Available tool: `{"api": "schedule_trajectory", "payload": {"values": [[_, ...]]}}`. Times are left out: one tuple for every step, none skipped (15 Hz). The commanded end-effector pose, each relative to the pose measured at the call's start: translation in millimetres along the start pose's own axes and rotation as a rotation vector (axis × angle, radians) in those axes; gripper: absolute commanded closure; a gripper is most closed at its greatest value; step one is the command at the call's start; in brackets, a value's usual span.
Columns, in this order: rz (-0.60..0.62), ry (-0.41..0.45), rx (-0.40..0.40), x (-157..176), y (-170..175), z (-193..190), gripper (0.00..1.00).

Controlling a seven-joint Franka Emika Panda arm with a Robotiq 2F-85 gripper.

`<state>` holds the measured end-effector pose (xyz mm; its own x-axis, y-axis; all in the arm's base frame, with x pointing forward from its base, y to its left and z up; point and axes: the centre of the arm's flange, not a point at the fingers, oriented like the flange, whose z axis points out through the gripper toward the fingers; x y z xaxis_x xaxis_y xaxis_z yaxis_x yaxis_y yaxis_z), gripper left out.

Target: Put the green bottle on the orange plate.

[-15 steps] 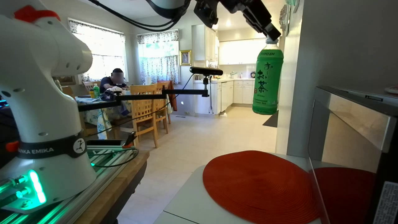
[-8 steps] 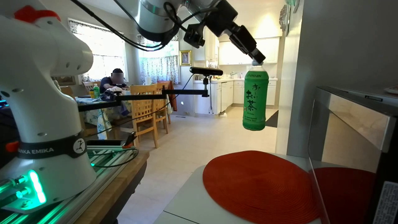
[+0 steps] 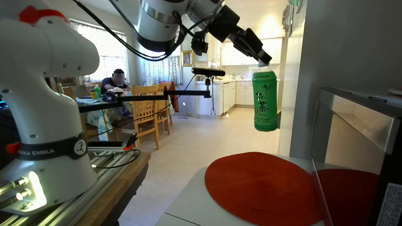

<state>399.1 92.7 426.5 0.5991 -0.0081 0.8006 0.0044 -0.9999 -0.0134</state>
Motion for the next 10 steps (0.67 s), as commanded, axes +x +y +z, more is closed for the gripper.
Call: {"api": "schedule_trajectory", "payload": {"values": [[-0.031,0.013,-0.011,-36,-4,22,0.92],[-0.04,0.001,-0.011,-40,-6,25,0.92],[-0.049,-0.006,-0.005,-43,-8,27,0.92],[-0.057,-0.012,0.0,-48,-11,30,0.92],[-0.061,-0.017,0.002,-52,-14,34,0.92],[-0.065,-0.022,0.001,-56,-16,37,0.92],[-0.072,-0.028,-0.002,-60,-19,41,0.92],[-0.076,-0.036,0.0,-62,-20,44,0.92],[-0.073,-0.043,-0.004,-67,-21,48,0.92],[-0.075,-0.05,-0.006,-69,-22,51,0.92]]}}
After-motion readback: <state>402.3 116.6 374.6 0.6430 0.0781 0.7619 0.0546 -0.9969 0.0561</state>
